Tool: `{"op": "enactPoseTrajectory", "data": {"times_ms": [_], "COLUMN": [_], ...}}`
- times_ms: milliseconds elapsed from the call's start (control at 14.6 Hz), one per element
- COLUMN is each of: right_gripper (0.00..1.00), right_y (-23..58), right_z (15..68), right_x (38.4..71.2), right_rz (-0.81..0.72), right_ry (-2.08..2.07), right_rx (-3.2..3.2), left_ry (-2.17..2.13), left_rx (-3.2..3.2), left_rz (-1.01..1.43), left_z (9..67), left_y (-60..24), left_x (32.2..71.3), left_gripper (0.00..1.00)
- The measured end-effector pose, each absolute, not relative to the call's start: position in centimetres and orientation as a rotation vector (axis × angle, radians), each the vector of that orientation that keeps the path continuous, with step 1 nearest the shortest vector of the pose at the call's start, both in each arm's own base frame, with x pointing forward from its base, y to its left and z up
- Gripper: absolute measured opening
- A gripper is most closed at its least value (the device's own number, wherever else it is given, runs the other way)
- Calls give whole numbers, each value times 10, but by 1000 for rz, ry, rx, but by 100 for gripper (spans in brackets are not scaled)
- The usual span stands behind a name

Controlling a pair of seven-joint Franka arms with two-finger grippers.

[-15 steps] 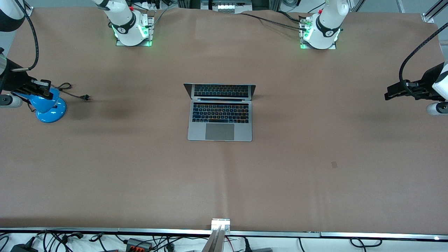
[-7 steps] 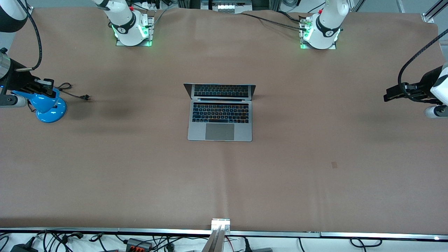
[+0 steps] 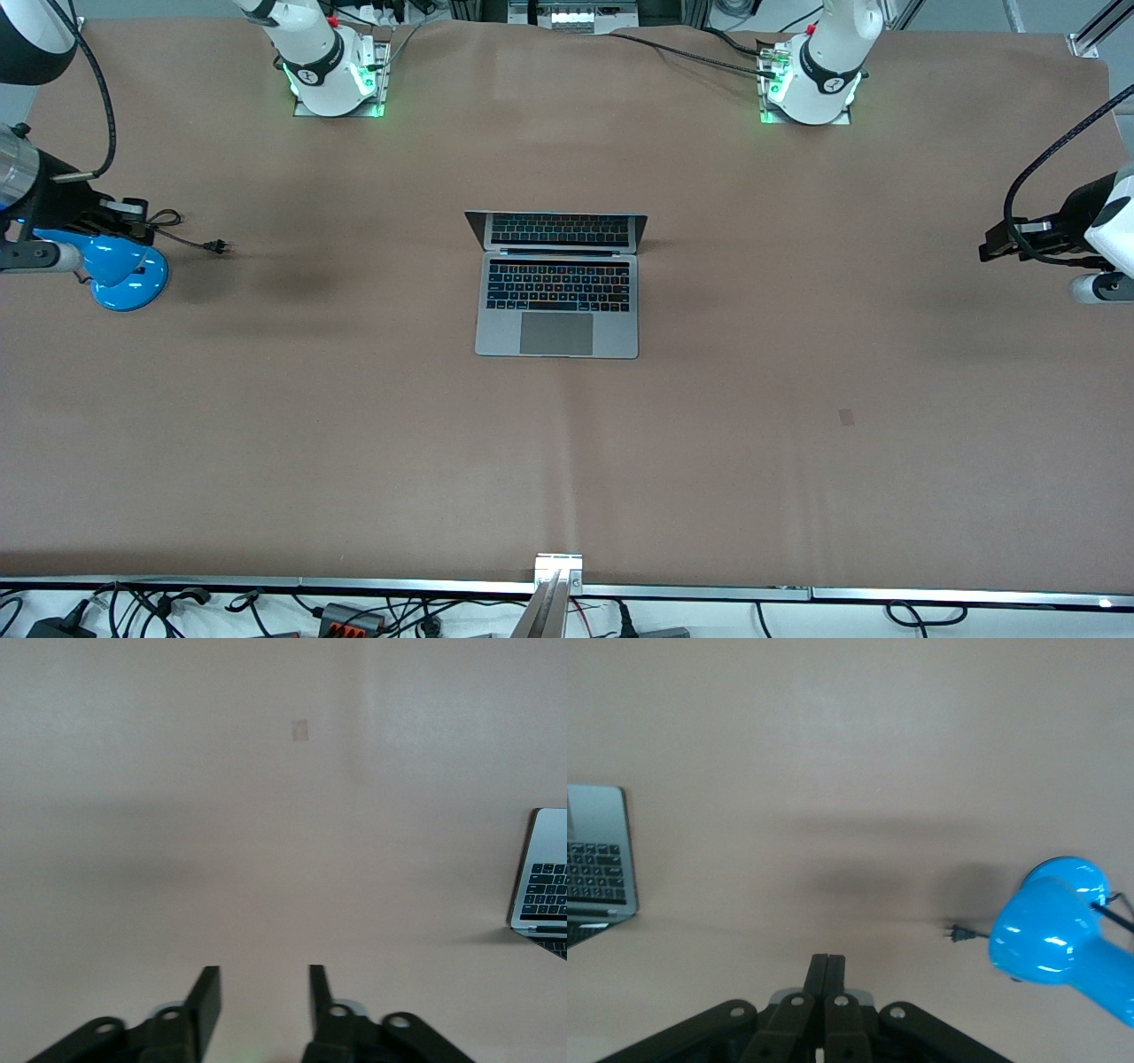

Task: Close laptop with both arms from behind
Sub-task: 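Move the left gripper and the right gripper toward the laptop screen's back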

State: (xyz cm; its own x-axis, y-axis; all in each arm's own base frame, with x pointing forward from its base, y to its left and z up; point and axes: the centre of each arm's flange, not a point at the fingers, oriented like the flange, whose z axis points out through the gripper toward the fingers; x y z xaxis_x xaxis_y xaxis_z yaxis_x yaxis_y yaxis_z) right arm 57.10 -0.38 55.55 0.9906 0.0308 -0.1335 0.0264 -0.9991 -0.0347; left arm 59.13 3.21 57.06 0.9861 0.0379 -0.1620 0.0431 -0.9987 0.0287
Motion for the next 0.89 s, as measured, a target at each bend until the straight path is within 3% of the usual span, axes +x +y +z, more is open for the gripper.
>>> {"op": "enactPoseTrajectory", "data": {"times_ms": [205, 342, 411, 684, 889], "right_gripper": [1, 1, 1, 1, 1], "right_y": [15, 41, 55, 104, 144], "right_z": [532, 511, 498, 446, 416], "right_x": [573, 573, 571, 550, 530], "right_rz": [309, 398, 447, 622, 705], "right_ry": [-68, -113, -134, -187, -229], "right_rx": [-3032, -2979, -2946, -2818, -2743], "left_ry": [58, 59, 59, 3, -142], "left_rx": [3099, 3099, 3099, 3092, 3061], "left_rz": [-250, -250, -250, -306, -410], "left_z": [571, 571, 571, 566, 542], "left_y": [30, 30, 31, 16, -49], "left_x": [591, 591, 591, 590, 592], "left_gripper": [13, 10, 3, 1, 1]}}
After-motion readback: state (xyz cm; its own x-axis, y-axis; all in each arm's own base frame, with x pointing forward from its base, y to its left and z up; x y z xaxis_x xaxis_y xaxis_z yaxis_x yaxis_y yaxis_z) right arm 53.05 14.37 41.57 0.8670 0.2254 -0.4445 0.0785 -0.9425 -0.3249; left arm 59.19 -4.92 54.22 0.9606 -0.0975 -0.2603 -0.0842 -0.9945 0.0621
